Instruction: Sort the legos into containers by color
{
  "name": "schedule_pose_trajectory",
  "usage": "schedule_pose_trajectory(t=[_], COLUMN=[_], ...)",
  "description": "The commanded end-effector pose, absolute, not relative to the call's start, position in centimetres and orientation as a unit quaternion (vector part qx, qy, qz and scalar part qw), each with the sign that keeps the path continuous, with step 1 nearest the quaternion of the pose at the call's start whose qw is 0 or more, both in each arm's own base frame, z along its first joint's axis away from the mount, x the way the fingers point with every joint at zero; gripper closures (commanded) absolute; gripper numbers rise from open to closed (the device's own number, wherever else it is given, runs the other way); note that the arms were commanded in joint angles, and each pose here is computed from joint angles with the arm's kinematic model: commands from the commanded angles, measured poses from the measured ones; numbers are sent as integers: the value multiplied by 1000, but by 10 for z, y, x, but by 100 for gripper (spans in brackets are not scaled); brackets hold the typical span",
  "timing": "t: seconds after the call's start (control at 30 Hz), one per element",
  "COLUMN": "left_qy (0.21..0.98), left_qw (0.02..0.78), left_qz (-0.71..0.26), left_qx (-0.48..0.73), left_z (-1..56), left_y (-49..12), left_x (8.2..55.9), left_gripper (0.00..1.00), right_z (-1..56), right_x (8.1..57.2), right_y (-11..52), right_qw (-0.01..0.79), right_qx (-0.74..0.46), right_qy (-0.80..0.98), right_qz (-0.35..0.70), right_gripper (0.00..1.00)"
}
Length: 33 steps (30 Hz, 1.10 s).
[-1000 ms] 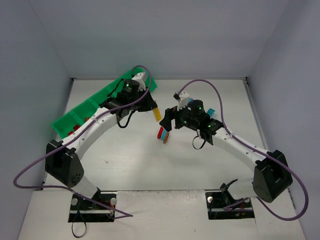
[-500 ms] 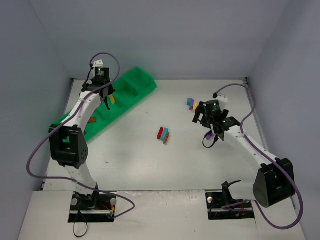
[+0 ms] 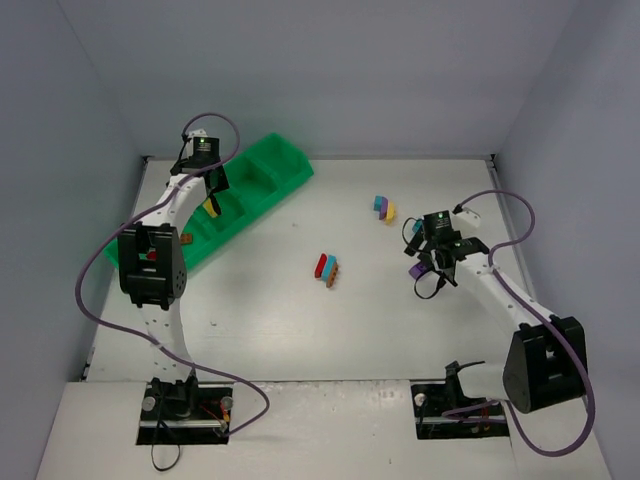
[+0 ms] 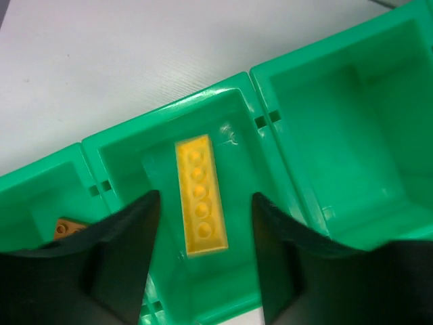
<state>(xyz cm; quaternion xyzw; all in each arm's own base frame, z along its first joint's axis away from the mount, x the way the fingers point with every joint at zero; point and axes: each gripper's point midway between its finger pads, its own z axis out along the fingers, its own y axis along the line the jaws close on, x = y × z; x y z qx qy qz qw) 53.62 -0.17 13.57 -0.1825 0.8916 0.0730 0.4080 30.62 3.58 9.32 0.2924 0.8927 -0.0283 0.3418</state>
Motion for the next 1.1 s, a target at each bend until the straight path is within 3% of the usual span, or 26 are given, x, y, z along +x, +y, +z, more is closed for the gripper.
schedule_pose_trajectory(t=[0.0,0.2,0.53,0.73,0.8,0.93,1.07], left_qy=[862,858,864,876,876,884,874], left_qw=[466,475,480,459,459,432,432], left_qz=[61,31,-71,-124,-135,-174,-221], left_qx=[-192,-195,-135,-83,-67,-33,-18], left_z=[195,223,271,266,266,249,253], left_y=[2,-7,-75,-124,-136,-169,-190], left_x=[546,527,461,419,408,382,369], left_gripper=[48,37,37,37,37,37,36], right_z=[80,52,23,14,10,11,51], right_x=[306,310,326,334,336,338,352], right_y=[26,34,43,37,36,39,74], right_qw=[323,277,252,261,262,271,343], right_qx=[326,327,334,324,313,278,171], right_qy=[888,903,907,907,911,920,924], right_qz=[-39,-40,-35,-59,-63,-59,2], right_gripper=[15,19,29,48,61,100,100])
